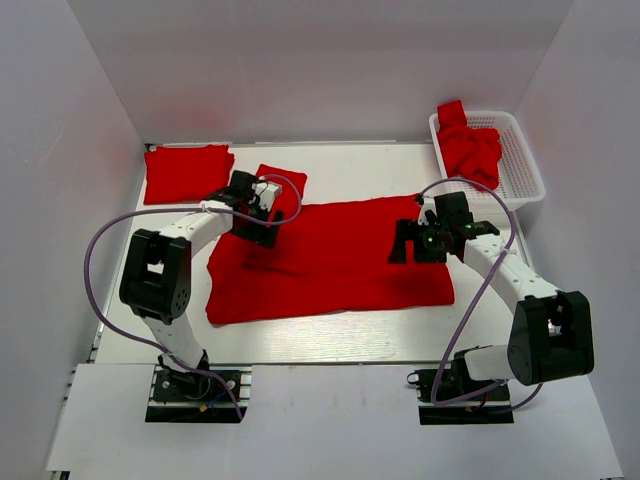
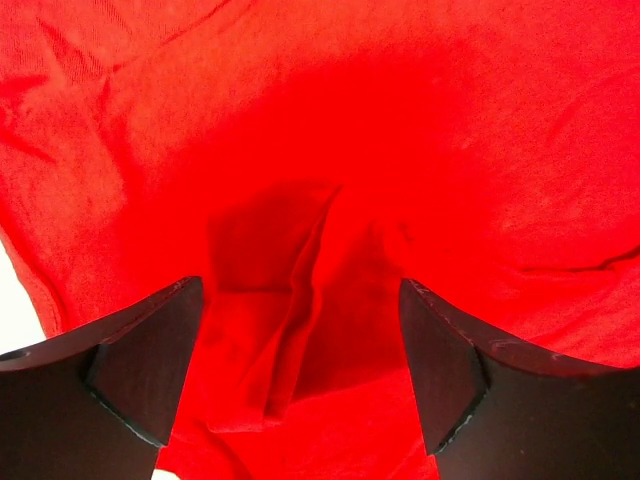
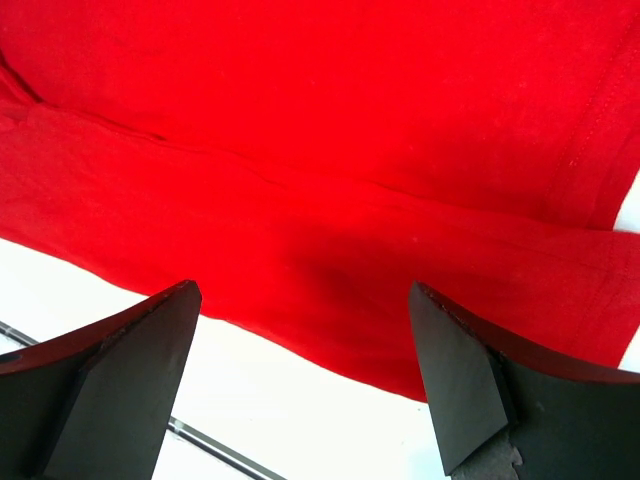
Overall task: Fold and stack the t-shirts
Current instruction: Fold the flattened tshirt in 1/3 of the way
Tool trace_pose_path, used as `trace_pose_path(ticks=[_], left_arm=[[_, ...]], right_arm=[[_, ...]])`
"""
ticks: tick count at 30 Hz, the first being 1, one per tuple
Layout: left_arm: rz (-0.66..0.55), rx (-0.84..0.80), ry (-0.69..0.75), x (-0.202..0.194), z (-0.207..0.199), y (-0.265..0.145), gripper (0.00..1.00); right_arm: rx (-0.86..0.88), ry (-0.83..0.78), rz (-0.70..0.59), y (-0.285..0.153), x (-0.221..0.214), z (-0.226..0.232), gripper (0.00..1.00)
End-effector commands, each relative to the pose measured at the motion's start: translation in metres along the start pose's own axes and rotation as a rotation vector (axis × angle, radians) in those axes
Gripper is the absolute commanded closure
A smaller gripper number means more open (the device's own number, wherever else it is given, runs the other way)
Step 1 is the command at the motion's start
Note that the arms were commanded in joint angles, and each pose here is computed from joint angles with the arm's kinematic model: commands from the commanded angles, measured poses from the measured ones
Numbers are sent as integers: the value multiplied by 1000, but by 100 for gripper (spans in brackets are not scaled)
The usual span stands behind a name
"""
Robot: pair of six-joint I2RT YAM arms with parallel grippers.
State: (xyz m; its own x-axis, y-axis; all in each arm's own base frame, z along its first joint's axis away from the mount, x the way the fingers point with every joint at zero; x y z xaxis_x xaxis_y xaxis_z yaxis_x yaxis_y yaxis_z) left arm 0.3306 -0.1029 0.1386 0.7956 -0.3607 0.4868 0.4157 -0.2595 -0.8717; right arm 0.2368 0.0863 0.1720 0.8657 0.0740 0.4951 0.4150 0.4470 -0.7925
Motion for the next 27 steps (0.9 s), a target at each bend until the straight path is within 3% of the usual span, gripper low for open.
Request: trace_pose_path(ticks=[1, 7, 11, 17, 19, 21, 27], left_arm=[[-1, 31, -2, -3, 3, -4, 14], [-3, 9, -2, -5, 1, -2, 35], [-6, -11, -2, -7, 0, 0, 61], [-7, -20, -2, -7, -1, 0, 61], [4, -22, -15, -8, -1, 3, 75], [-4, -8, -13, -3, 0, 4, 100], [-55, -74, 14, 6, -4, 0, 100]], right_arm=[[-16, -13, -27, -5, 8, 0, 10], [-51, -25, -39, -8, 10, -2, 10], [-75, -32, -54, -12, 11, -3, 10], [-100, -35, -65, -15, 11, -3, 10], [-107, -33, -73, -16, 12, -4, 10], [-113, -32, -72, -17, 12, -4, 10], [-130, -36, -90, -21, 13, -4, 10]])
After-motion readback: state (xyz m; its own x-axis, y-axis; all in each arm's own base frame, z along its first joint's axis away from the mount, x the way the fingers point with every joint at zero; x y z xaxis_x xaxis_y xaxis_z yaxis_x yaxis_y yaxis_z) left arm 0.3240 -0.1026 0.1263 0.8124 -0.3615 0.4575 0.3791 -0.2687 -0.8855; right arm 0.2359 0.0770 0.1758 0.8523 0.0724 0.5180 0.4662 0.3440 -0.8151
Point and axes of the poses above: each gripper's point midway between its finger pads, its own y axis out along the fingers, its own z axis along the line the jaws close on, x = y × z, the point moved 10 cm from there along -y, back along the fingers, and after that the axes turned 1 degree about -y, right-handed, at the moved point
